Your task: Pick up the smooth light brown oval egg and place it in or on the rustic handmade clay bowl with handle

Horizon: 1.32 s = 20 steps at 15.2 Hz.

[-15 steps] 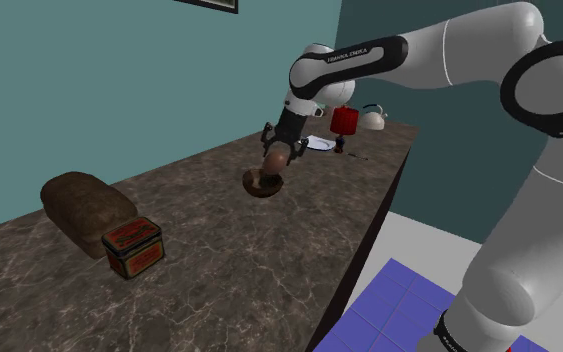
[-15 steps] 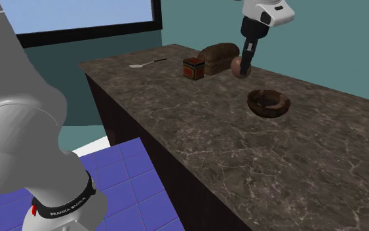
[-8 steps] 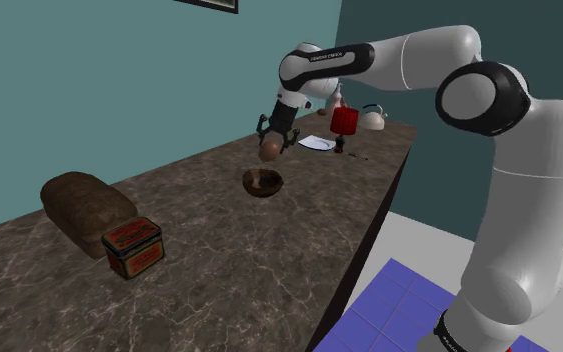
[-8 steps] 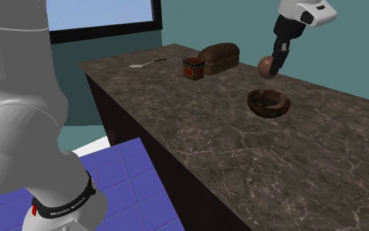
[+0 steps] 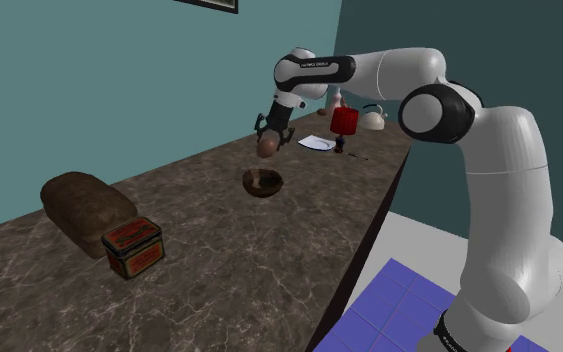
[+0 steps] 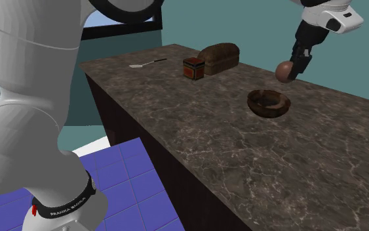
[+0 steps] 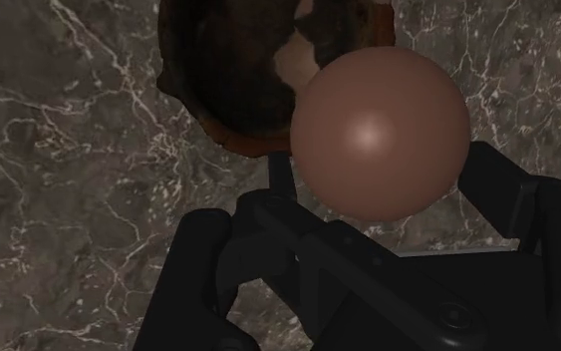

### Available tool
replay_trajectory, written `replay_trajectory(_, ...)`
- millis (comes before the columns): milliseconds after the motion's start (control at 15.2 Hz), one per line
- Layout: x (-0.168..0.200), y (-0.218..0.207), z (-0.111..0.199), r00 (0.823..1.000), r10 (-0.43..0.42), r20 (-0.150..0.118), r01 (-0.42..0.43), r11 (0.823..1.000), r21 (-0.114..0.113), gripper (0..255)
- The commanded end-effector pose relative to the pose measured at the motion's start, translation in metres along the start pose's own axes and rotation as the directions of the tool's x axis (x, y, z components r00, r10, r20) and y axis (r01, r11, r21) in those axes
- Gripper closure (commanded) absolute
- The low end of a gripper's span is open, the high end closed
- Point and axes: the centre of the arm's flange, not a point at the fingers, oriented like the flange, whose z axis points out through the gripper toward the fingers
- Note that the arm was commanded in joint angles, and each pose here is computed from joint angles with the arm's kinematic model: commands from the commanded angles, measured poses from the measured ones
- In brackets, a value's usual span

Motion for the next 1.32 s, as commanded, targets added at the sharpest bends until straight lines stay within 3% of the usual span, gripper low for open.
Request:
replay_trajectory(0,0.001,0.004,0.011,1.0,0.0,-0.001,0.0,1.0,0.001,255)
replay_trajectory(594,0.004,0.018,0.057,1.0,0.0,-0.001,0.0,1.0,0.001,255)
replay_trajectory(1122,0.004,0.018,0.057,1.0,0.0,-0.001,0.0,1.0,0.001,255)
replay_trajectory(1188,0.004,0.018,0.057,1.0,0.0,-0.001,0.0,1.0,0.001,0)
replay_trajectory(1254,0.004,0.018,0.057,1.0,0.0,-0.001,0.0,1.0,0.001,0)
